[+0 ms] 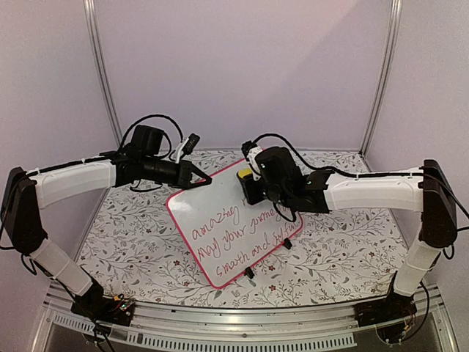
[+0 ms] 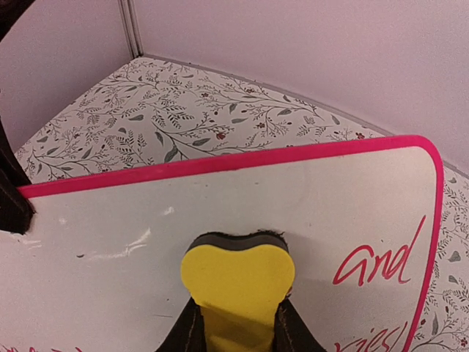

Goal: Erase the whiteboard
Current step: Erase the whiteboard at the center of the board.

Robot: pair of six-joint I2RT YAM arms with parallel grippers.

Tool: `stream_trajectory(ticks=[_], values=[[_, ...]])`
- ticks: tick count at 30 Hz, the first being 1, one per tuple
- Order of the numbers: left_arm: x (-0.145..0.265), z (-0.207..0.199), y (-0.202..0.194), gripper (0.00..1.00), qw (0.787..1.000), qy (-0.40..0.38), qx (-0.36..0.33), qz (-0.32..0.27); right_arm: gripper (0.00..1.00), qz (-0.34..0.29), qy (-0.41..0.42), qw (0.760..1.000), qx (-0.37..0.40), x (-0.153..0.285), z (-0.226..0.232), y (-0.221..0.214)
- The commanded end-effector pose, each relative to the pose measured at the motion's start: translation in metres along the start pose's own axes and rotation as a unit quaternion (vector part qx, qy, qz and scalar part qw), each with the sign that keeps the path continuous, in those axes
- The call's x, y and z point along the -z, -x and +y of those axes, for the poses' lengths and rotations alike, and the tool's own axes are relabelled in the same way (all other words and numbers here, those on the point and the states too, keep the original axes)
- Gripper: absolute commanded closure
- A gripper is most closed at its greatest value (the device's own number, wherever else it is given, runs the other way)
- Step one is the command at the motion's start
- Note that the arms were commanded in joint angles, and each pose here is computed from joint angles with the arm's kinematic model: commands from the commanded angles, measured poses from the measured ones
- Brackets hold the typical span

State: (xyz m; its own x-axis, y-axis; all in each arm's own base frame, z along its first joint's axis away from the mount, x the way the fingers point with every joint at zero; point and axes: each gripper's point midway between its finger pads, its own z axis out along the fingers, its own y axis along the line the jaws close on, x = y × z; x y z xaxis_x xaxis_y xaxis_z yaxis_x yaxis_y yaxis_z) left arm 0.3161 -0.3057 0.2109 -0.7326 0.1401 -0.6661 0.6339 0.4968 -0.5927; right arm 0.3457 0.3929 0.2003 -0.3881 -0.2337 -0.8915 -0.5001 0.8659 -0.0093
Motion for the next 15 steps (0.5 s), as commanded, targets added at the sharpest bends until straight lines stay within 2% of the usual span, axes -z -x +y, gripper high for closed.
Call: stream_trajectory(ticks=[1,15], values=[[-0.003,-0.009,-0.003,1.0,0.999,-0.017,-0.033,0.002,0.74,0.064,-0.016,0.998,0.005,-0.002,-0.019,-0.05],[-0.004,-0.009,-0.004,1.0,0.999,-0.016,-0.033,0.003,0.75,0.079,-0.023,0.997,-0.012,0.015,-0.031,-0.074]])
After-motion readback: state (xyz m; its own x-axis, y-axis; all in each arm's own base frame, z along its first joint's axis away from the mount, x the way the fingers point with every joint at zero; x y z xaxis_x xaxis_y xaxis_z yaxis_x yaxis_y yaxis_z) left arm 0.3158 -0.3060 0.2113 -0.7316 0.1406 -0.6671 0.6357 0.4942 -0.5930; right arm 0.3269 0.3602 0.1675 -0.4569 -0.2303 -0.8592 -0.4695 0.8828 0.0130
